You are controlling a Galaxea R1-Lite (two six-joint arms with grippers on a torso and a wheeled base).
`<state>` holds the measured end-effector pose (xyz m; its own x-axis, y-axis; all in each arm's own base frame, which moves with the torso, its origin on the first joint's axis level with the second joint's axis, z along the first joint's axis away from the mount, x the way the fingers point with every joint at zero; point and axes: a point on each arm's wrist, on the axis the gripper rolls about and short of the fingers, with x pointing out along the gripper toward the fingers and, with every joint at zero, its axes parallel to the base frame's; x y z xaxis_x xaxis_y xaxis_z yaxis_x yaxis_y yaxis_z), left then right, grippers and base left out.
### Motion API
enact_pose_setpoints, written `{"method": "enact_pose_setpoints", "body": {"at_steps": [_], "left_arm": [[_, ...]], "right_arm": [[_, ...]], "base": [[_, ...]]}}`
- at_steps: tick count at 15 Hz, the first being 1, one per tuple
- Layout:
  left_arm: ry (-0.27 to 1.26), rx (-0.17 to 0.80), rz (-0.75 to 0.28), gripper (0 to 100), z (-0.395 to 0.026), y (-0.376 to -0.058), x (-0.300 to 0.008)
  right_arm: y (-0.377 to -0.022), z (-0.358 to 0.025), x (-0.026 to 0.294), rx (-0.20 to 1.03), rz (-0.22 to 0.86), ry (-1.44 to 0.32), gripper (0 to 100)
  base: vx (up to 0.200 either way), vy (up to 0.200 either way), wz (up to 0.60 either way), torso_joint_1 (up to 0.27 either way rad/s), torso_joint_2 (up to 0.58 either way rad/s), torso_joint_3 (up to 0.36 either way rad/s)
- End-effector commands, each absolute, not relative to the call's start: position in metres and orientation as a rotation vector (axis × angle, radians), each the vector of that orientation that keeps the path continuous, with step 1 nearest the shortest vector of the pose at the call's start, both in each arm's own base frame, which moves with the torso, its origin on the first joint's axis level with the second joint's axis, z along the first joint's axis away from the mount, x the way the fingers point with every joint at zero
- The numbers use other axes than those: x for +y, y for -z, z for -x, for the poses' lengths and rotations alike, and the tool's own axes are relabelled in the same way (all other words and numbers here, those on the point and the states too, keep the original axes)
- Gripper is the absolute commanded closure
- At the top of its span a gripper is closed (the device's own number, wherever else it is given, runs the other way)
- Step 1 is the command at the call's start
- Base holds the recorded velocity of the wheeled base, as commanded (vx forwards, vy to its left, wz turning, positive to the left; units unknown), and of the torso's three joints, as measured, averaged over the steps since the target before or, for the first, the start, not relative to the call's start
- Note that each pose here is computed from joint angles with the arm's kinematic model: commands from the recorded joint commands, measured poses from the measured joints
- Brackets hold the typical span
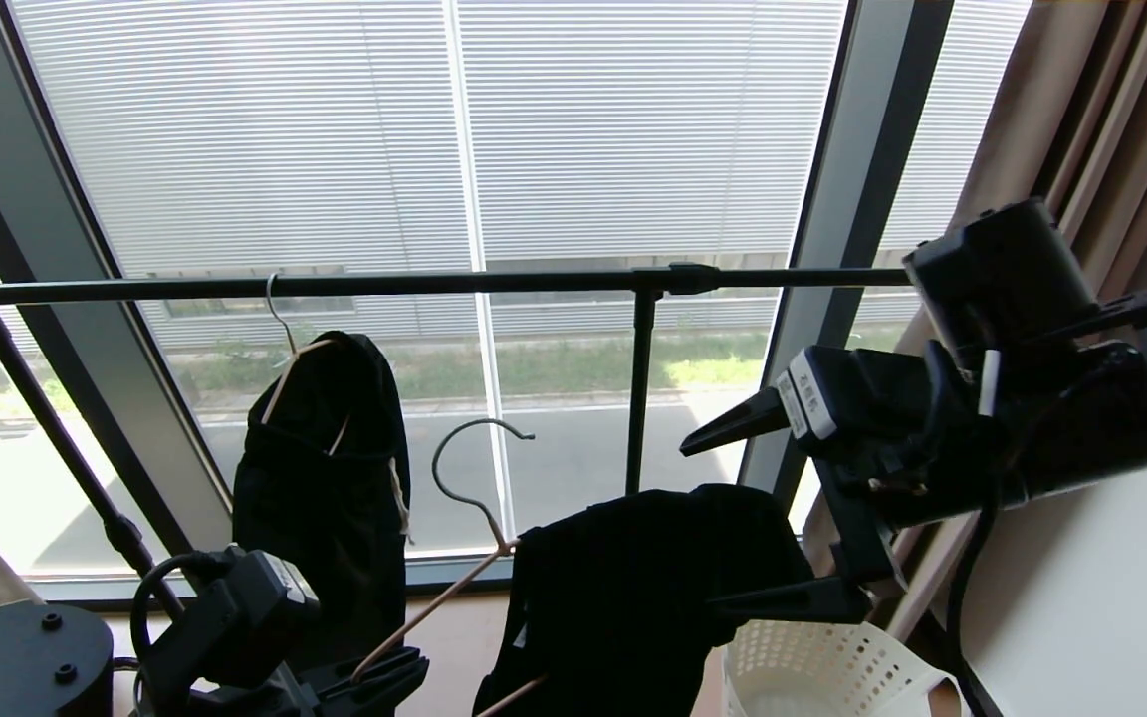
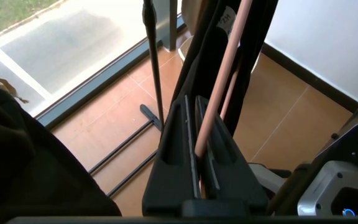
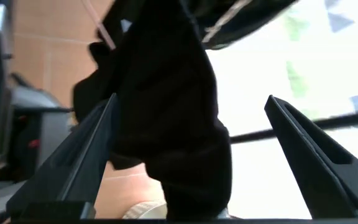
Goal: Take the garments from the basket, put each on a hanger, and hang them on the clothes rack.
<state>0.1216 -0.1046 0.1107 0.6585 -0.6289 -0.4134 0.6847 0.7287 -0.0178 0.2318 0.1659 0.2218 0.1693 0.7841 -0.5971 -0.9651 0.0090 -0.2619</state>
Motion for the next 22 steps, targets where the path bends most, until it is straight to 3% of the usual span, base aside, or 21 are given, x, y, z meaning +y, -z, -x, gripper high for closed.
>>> {"method": "enact_pose_setpoints", "body": {"at_steps": [1,4,15,16,22], "left_arm": [[0.752,0.403,-0.15,100,-0.121,-0.112,-0.105],[0.768,0.388,-0.176,100,-0.121,-0.112,-0.106],[0.786,0.376,-0.168,100,-0.123,-0.115,-0.108],[0.786,0.376,-0.168,100,-0.123,-0.115,-0.108],[0.784,0.383,-0.167,100,-0.124,-0.114,-0.108]], "right_arm": [[-0.202,-0.26,0.18,0.386,0.676,-1.465,0],[-0.199,-0.265,0.186,0.364,0.612,-1.542,0],[-0.185,-0.27,0.202,0.41,0.599,-1.573,0],[-0.186,-0.27,0.202,0.409,0.598,-1.571,100],[-0.185,-0.27,0.202,0.408,0.601,-1.569,100]], "base": [[0.0,0.0,0.0,0.0,0.0,0.0],[0.0,0.0,0.0,0.0,0.0,0.0],[0.0,0.0,0.0,0.0,0.0,0.0],[0.0,0.0,0.0,0.0,0.0,0.0],[0.0,0.0,0.0,0.0,0.0,0.0]]}}
